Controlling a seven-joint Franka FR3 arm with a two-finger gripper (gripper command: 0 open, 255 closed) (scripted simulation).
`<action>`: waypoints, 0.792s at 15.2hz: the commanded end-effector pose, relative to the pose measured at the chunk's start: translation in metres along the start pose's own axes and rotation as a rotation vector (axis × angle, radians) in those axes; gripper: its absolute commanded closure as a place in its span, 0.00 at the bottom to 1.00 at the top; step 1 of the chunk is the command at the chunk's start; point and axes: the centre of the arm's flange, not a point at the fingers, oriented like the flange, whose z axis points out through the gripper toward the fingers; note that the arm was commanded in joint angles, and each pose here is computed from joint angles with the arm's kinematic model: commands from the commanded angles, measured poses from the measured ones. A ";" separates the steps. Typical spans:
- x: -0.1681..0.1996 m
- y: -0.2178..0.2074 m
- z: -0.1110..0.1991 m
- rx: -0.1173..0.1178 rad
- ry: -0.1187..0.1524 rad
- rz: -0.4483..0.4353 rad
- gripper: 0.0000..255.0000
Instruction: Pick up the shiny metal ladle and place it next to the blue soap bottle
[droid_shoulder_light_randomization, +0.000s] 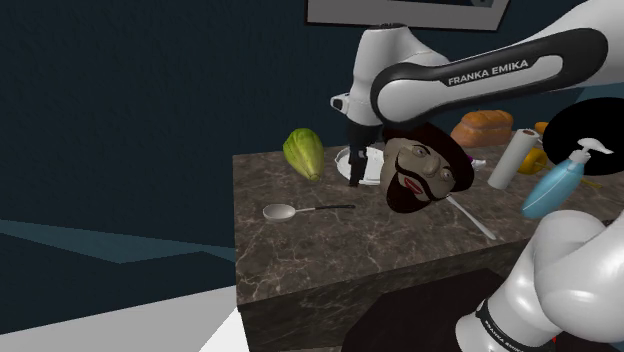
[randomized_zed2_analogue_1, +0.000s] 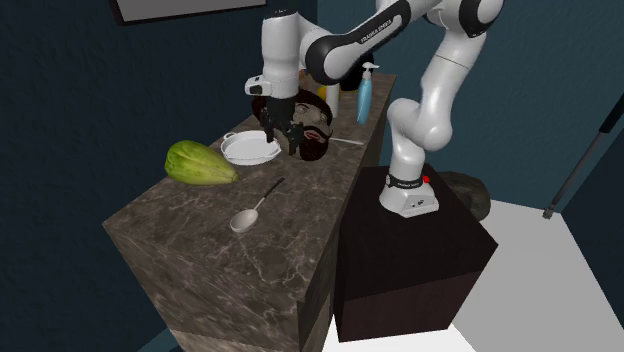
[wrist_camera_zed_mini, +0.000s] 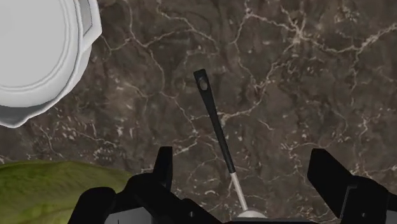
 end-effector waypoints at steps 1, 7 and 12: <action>0.020 -0.004 0.018 -0.007 0.010 -0.072 0.00; 0.073 -0.020 0.072 -0.026 0.032 -0.280 0.00; 0.092 -0.028 0.102 -0.033 0.040 -0.357 0.00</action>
